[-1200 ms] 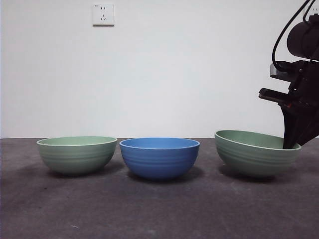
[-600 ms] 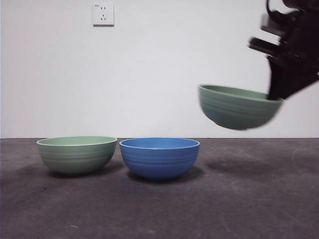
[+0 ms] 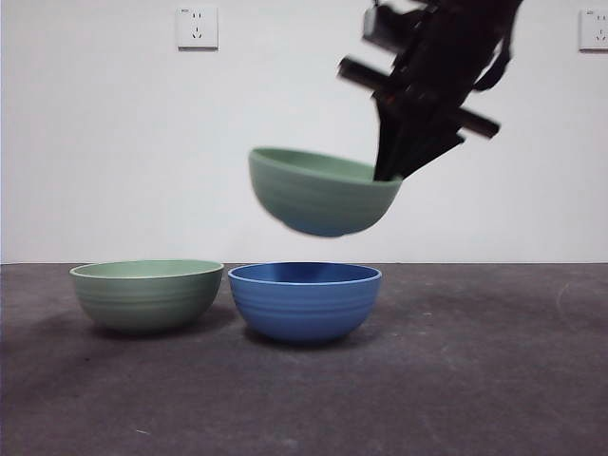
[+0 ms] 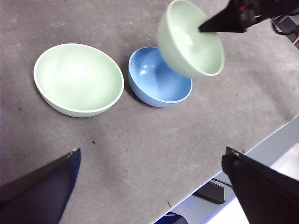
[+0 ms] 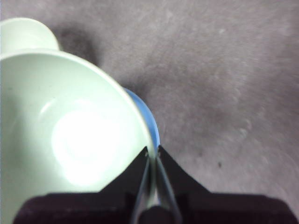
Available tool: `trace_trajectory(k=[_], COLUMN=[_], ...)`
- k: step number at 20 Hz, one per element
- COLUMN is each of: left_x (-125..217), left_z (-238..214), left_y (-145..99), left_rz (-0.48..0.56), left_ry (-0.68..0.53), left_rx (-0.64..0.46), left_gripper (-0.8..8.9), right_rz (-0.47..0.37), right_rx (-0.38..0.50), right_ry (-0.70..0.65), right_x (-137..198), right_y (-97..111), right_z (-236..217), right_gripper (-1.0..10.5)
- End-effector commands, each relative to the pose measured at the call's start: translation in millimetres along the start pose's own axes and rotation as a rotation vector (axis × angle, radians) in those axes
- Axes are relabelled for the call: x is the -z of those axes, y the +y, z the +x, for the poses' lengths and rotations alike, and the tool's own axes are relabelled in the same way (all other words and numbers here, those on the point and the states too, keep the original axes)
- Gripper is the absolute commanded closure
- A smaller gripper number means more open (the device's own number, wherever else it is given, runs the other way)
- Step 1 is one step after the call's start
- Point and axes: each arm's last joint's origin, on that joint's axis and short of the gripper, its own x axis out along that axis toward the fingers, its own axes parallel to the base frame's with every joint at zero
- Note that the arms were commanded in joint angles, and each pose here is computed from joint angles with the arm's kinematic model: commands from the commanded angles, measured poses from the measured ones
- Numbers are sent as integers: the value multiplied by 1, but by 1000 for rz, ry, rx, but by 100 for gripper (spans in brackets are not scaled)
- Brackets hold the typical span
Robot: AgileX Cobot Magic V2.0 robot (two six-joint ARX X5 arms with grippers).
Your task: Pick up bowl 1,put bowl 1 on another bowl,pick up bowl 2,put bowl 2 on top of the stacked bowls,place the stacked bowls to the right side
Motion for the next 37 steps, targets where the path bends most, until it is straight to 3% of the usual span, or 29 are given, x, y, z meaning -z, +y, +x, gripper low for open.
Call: trace_trajectory(k=[1, 7, 14, 18, 22, 26, 31, 37], left_x=[-1, 0, -3, -6, -13, -21, -33, -44], left_z=[0, 0, 7, 15, 25, 43, 80, 140], left_y=[-1, -2, 6, 12, 18, 30, 49, 72], left_rz=[5, -1, -24, -47, -43, -51, -51, -86], left_ry=[-1, 10, 48, 80, 86, 114, 161, 206], left_rx=[11, 8, -35, -32, -25, -31, -136, -285], left_gripper=[154, 154, 154, 154, 154, 154, 154, 158], right_rz=[-3, -28, -69, -81, -82, -89, -94, -106], right_rx=[25, 69, 30, 25, 25, 28, 24, 12], right_ry=[34, 143, 226, 212, 202, 129, -11, -178], right_x=[-7, -2, 6, 5, 4, -2, -2, 24], right_y=[4, 5, 15, 19, 20, 23, 28, 34], right_z=[22, 54, 56, 57, 52, 18, -65, -165], right_gripper=[964, 963, 935, 717, 717, 718, 719, 721])
